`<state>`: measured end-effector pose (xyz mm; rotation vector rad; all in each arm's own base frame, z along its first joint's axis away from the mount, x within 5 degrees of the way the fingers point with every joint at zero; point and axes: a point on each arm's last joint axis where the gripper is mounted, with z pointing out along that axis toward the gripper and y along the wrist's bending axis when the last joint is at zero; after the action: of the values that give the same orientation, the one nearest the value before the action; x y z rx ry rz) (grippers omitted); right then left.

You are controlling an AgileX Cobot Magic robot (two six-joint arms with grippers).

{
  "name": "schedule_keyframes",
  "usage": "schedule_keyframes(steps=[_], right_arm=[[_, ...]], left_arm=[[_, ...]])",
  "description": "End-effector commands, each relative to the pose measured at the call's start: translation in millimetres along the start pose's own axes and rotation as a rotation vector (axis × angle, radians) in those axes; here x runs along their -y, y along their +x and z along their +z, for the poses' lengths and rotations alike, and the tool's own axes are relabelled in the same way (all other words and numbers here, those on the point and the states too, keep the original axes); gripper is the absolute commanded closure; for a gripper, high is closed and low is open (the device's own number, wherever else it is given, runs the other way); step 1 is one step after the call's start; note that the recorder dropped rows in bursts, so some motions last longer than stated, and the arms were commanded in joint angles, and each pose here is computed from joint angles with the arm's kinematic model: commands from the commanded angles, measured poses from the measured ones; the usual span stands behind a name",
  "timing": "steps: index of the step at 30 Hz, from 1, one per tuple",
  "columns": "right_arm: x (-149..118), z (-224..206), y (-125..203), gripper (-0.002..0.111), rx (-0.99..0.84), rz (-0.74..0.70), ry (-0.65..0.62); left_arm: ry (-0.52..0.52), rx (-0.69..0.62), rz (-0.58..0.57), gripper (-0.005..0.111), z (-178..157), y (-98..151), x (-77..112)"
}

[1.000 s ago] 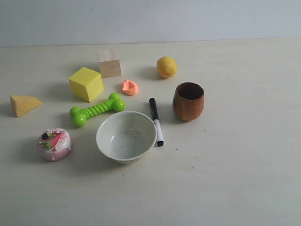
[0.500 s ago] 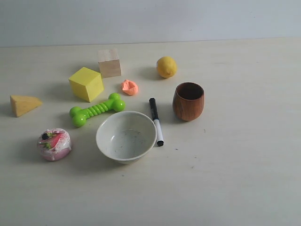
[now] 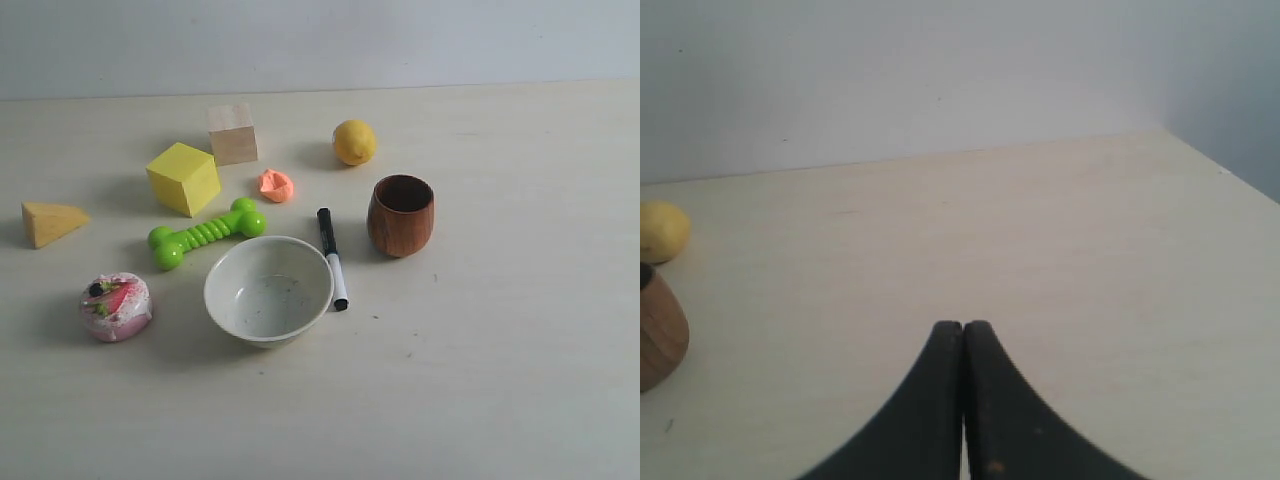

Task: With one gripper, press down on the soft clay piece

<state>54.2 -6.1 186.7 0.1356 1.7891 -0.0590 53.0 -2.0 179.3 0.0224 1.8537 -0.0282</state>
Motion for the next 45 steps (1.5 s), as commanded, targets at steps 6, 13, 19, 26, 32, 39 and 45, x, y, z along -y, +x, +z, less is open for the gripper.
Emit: schedule_keyframes(steps=[6,13,19,26,32,39,45], right_arm=[[0.2,0.1,1.9,0.108,-0.004,-0.006,0.003],[0.2,0.1,3.6,0.108,-0.022,-0.006,0.003],[0.2,0.0,4.0,0.108,-0.027,-0.006,0.003],[0.2,0.0,4.0,0.108,-0.027,-0.006,0.003],[0.2,0.0,4.0,0.108,-0.027,-0.006,0.003],[0.2,0.0,4.0,0.108,-0.027,-0.006,0.003],[0.2,0.0,4.0,0.108,-0.027,-0.006,0.003]], left_arm=[[0.006,0.015,-0.001,0.107,-0.4,-1.9,0.4],[0.006,0.015,-0.001,0.107,-0.4,-1.9,0.4],[0.006,0.015,-0.001,0.107,-0.4,-1.9,0.4],[0.006,0.015,-0.001,0.107,-0.4,-1.9,0.4],[0.006,0.015,-0.001,0.107,-0.4,-1.9,0.4],[0.006,0.015,-0.001,0.107,-0.4,-1.9,0.4],[0.006,0.015,-0.001,0.107,-0.4,-1.9,0.4]])
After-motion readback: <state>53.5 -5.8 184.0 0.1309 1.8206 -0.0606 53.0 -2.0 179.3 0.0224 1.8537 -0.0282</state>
